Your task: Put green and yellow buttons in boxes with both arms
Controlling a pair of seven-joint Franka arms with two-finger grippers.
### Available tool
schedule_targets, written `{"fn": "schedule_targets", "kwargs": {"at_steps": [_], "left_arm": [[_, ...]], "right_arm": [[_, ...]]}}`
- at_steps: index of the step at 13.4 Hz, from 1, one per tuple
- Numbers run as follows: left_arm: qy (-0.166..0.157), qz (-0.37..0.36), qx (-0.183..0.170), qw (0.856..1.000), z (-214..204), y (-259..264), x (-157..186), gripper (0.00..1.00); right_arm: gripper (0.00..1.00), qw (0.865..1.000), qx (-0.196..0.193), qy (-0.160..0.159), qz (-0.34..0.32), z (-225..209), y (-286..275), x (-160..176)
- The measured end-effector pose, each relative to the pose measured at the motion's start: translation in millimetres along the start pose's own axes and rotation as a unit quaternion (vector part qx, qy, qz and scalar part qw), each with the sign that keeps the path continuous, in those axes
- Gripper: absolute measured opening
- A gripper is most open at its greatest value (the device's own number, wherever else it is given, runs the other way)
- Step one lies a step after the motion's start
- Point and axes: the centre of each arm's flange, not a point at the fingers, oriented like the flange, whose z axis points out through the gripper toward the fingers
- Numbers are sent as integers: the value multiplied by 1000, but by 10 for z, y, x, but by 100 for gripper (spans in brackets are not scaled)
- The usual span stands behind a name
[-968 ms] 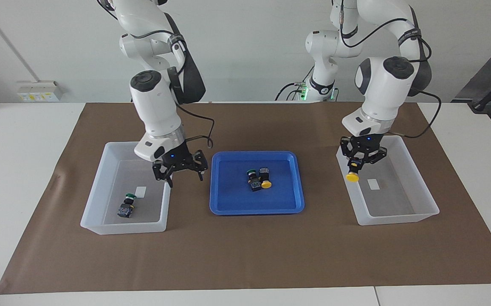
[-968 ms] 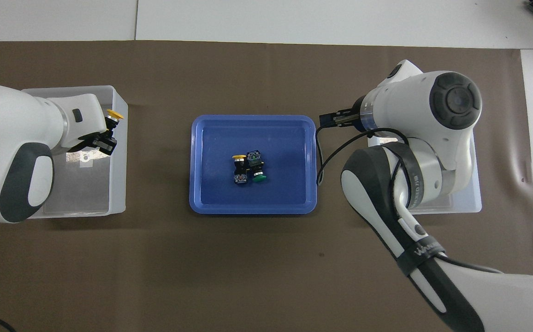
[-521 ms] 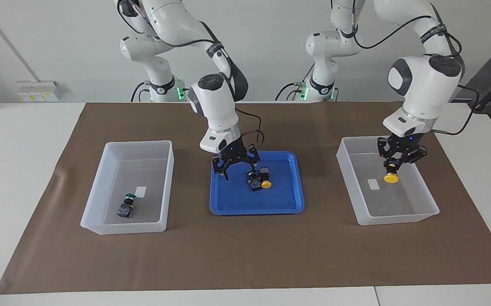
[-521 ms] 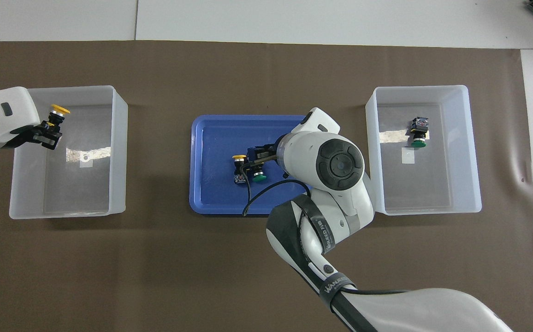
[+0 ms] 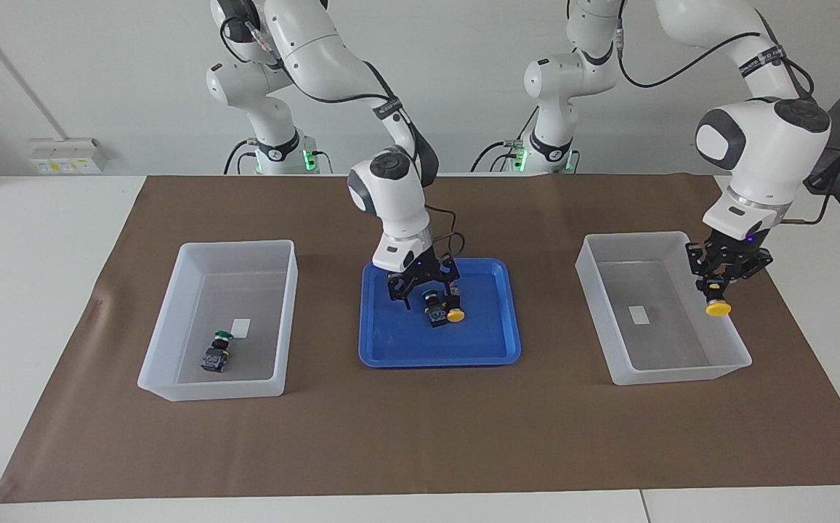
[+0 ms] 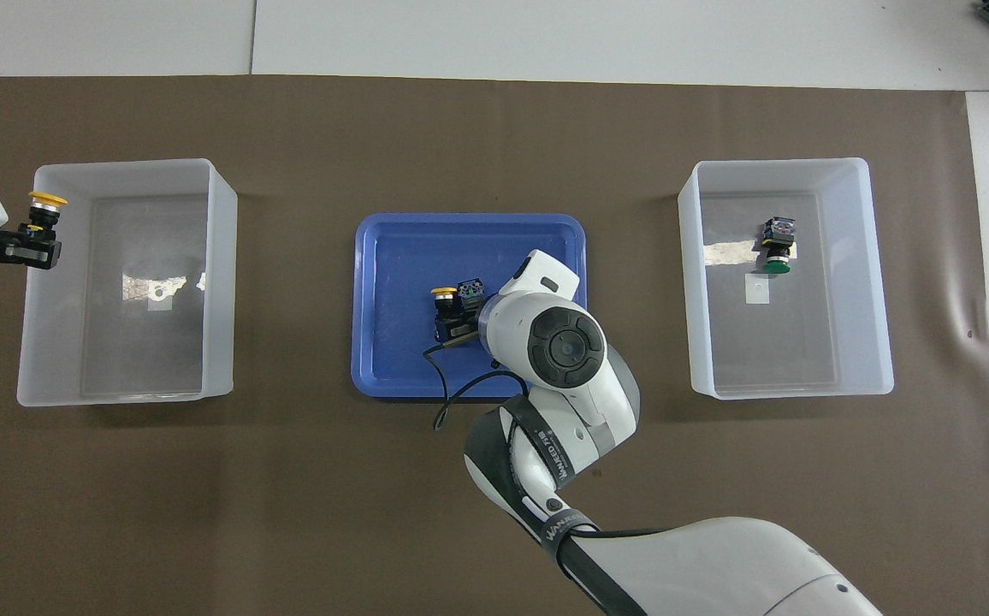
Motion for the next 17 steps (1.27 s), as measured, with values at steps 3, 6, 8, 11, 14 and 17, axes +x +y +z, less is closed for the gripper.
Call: {"fn": "schedule_targets", "kwargs": {"at_steps": [3, 6, 8, 11, 14, 17], "left_arm": [[7, -12, 3, 1000, 103, -24, -21, 33], [10, -15, 5, 1000, 211, -40, -44, 33], [12, -15, 5, 1000, 273, -41, -40, 33], [13, -18, 5, 1000, 360, -39, -31, 33], [17, -35, 5, 999, 482, -20, -6, 33], [16, -37, 3, 999, 577, 24, 12, 33]], "right_arm": [[90, 1000, -1, 0, -1, 40, 18, -7], [51, 1000, -1, 3, 3, -3, 24, 15], [39, 1000, 0, 3, 14, -3, 10, 10], [61, 1000, 0, 2, 15, 2, -15, -4], [74, 1000, 1, 1, 11, 14, -71, -31], [53, 1000, 1, 2, 10, 8, -67, -26]]}}
